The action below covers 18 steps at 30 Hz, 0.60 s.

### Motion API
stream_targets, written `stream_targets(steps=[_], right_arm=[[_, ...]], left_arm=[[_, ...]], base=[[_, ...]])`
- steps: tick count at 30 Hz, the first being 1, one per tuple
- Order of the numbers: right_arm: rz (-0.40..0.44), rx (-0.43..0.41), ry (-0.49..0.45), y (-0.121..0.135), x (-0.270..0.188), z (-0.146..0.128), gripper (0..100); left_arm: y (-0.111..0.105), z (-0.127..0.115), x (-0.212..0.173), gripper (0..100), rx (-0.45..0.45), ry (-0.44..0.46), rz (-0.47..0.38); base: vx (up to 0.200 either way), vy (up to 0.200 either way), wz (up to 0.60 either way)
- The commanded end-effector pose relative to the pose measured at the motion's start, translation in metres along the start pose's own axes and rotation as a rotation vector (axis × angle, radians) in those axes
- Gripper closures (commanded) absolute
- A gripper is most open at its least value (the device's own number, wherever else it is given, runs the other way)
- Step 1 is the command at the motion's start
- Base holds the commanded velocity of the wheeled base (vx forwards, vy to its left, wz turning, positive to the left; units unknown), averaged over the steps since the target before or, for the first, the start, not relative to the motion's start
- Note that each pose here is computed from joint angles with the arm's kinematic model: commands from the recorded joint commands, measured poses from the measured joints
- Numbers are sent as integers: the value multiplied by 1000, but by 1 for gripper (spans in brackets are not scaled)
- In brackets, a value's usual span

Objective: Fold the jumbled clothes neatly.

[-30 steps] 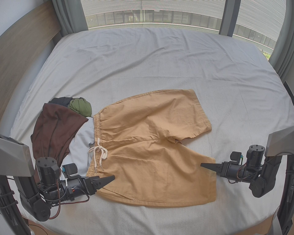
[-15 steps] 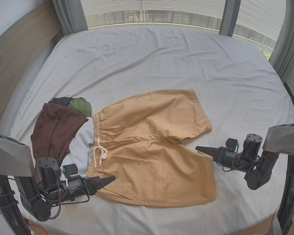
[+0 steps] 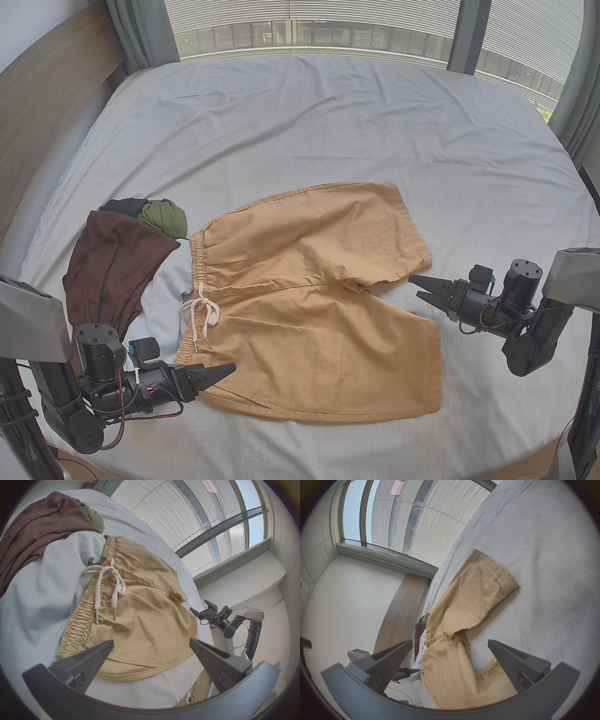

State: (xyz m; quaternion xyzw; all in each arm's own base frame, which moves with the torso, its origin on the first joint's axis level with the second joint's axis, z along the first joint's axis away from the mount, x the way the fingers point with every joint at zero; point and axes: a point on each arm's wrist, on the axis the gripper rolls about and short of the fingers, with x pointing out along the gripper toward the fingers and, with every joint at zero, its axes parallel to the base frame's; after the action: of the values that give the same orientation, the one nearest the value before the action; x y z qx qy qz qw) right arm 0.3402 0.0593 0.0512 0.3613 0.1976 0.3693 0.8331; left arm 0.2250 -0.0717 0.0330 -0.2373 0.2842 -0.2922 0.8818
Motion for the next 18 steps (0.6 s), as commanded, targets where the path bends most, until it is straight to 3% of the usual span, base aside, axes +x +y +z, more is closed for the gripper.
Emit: stream_targets(steps=[1,5,11,18], right_arm=[[-30,8,-5,-4,-8,-2,0],[-72,10,-5,-11,-19,-5,0],[-159,-27,75,-35,-32,-34,0],[-144,-41,153,-27,-29,-54,0]], left_arm=[[0,0,0,0,-2,3,1],[0,0,0,0,-2,3,1],[0,0,0,0,0,1,-1],[0,0,0,0,-1,0,0]], base=[[0,0,0],[0,0,0],[0,0,0],[0,0,0]])
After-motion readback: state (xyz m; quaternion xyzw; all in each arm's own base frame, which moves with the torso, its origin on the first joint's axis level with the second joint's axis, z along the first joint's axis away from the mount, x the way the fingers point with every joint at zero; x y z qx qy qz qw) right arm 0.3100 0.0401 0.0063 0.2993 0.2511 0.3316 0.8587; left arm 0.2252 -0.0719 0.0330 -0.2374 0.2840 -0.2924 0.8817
